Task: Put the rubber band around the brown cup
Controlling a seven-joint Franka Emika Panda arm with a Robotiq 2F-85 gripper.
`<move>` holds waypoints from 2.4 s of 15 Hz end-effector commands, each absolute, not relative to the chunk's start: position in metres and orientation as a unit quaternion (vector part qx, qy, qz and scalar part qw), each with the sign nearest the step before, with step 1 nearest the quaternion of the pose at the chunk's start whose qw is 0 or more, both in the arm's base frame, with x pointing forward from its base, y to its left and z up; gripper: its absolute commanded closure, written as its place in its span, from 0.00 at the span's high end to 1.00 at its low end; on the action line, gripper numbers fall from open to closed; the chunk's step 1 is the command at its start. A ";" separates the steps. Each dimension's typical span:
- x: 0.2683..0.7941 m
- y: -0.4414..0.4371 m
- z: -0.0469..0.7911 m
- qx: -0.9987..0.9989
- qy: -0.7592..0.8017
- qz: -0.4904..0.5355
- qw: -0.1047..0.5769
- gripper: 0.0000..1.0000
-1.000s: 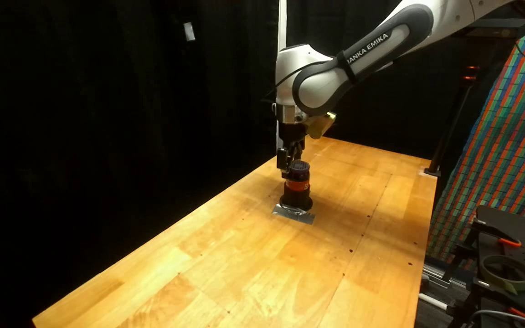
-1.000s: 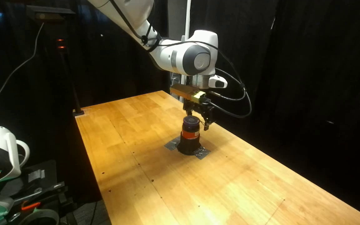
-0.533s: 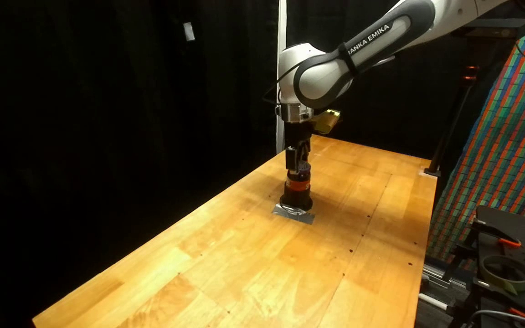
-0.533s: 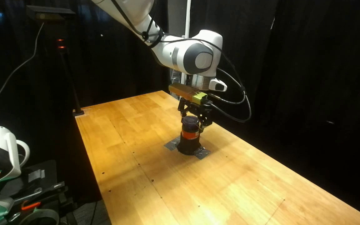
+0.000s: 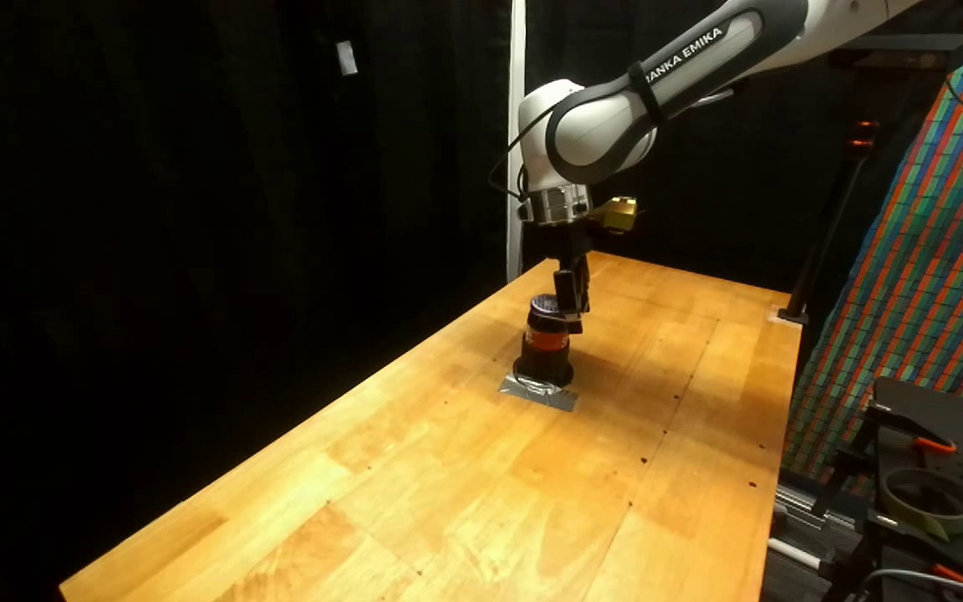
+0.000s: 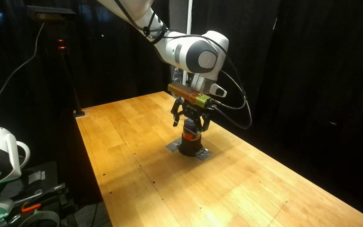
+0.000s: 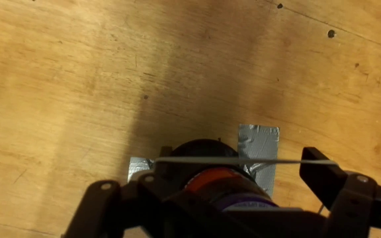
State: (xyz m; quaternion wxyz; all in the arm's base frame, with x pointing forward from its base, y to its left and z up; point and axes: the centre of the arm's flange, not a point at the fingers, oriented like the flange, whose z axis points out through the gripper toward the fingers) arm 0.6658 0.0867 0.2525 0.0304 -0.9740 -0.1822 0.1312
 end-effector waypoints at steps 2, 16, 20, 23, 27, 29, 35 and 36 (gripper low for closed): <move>0.641 0.078 0.248 -0.967 -0.194 0.155 0.060 1.00; 0.561 0.040 0.240 -0.988 -0.147 -0.041 0.032 0.18; 0.532 0.026 0.241 -0.983 -0.127 -0.115 0.064 0.04; 0.513 0.018 0.242 -0.972 -0.112 -0.178 0.104 0.06; 0.503 0.019 0.246 -0.949 -0.094 -0.259 0.151 0.10; 0.503 0.020 0.250 -0.938 -0.090 -0.290 0.165 0.09; 0.498 0.010 0.260 -0.918 -0.098 -0.331 0.192 0.08; 0.496 0.005 0.259 -0.917 -0.099 -0.335 0.195 0.08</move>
